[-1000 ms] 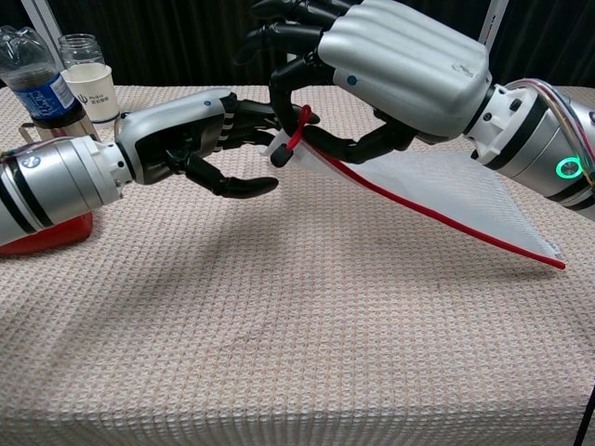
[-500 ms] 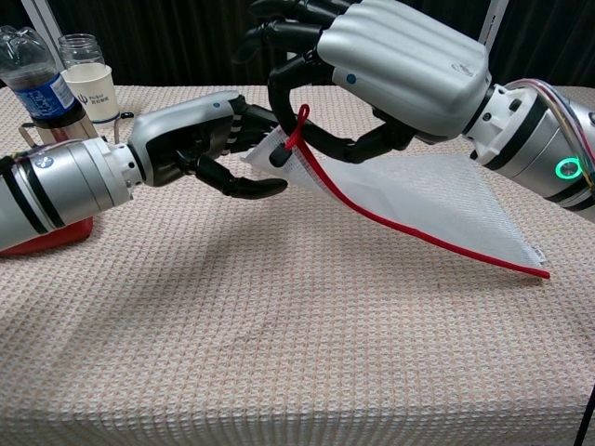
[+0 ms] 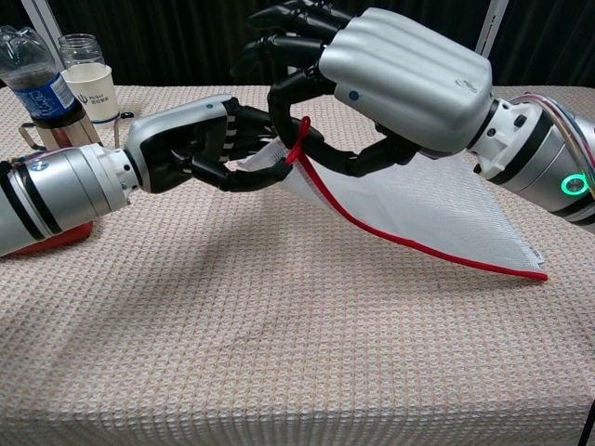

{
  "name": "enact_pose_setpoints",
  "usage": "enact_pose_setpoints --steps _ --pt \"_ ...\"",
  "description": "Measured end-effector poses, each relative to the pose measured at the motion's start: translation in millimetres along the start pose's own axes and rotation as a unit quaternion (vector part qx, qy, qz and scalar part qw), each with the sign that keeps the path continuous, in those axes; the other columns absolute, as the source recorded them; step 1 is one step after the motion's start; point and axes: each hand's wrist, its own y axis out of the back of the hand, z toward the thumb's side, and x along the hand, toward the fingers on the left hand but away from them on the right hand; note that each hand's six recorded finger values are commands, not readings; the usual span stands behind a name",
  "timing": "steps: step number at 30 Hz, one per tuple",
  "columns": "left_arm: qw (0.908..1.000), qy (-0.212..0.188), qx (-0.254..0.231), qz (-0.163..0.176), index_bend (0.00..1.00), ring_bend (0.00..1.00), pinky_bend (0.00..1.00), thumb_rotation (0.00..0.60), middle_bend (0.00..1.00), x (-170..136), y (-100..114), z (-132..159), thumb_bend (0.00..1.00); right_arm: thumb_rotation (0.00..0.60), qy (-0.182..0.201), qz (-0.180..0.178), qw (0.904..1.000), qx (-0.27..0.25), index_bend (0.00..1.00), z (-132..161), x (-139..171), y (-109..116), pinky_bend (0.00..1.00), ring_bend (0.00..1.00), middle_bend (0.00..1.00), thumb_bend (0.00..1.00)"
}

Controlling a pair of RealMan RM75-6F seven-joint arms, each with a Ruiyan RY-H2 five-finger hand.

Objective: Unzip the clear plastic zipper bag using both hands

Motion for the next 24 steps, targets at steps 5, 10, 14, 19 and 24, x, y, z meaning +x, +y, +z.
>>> enact_pose_setpoints --steps 5,10,14,19,24 --pt "0.9999 -0.001 -0.013 0.006 0.57 0.08 0.14 0.6 0.2 0.2 1.5 -0.1 0.36 0.6 0.006 0.001 1.0 -0.001 1.0 3.7 1.2 -0.6 0.0 0.0 0.16 0.6" --pt "0.9997 0.003 -0.023 0.012 0.58 0.08 0.14 0.6 0.2 0.2 2.7 -1.7 0.37 0.6 0.008 0.001 1.0 -0.001 1.0 6.0 2.3 -0.7 0.0 0.0 0.16 0.6" --pt "0.9993 0.004 -0.034 0.016 0.59 0.08 0.14 0.6 0.21 0.4 3.1 -2.2 0.37 0.6 0.008 0.002 1.0 0.0 1.0 6.9 3.5 -1.2 0.0 0.0 0.16 0.6" --pt "0.9982 0.003 -0.057 0.02 0.59 0.08 0.14 0.6 0.21 0.7 4.4 -1.8 0.37 0.6 0.01 0.004 0.9999 -0.001 1.0 8.4 4.7 -1.8 0.0 0.0 0.16 0.6" --pt "0.9968 0.003 -0.076 0.025 0.6 0.08 0.14 0.6 0.21 1.4 6.8 -1.8 0.38 0.6 0.01 0.004 0.9999 -0.002 1.0 9.7 6.6 -2.1 0.0 0.0 0.16 0.6"
